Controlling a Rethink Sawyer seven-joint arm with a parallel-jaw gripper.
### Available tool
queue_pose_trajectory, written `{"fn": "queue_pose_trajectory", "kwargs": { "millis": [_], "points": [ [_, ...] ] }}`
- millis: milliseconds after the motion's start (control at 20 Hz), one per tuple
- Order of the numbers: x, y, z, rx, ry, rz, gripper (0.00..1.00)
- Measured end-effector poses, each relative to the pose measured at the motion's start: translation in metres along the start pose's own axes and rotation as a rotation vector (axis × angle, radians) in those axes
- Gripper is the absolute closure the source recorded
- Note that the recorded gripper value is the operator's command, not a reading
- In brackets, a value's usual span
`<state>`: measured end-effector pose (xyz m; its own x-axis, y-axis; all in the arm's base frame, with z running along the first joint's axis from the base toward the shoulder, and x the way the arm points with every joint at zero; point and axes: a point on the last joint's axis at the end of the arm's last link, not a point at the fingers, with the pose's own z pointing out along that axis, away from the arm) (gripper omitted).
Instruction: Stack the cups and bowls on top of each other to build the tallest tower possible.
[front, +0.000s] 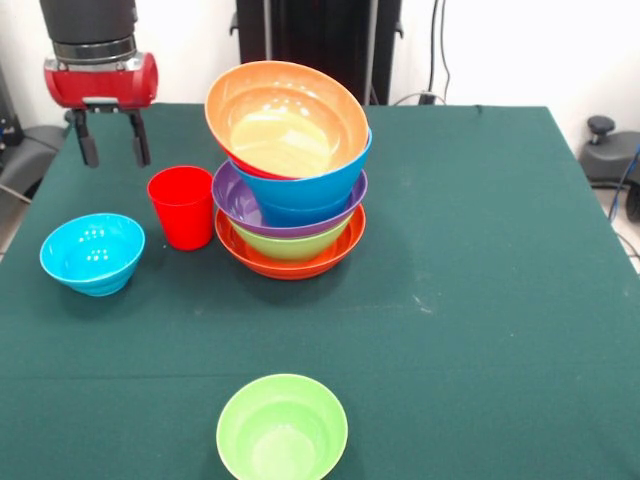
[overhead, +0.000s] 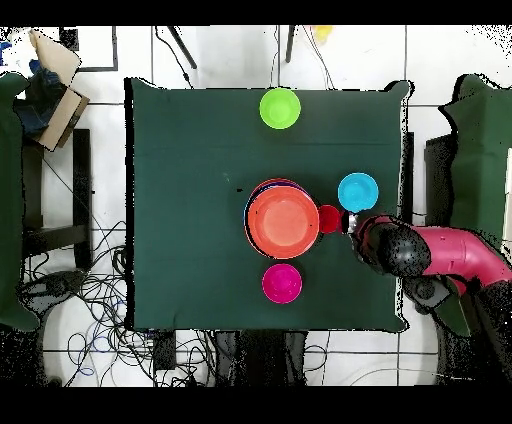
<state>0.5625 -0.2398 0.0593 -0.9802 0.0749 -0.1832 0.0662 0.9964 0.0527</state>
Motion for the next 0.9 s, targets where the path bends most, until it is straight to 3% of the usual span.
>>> {"fn": "queue_pose_trajectory", "kwargs": {
  "millis": [650,900],
  "points": [
    [-0.003,0.025,0.008,0.007,-0.009,-0.043,0.00],
    [0.003,0.033,0.023,-0.011,-0.017,-0.040,0.00]
  ]
}}
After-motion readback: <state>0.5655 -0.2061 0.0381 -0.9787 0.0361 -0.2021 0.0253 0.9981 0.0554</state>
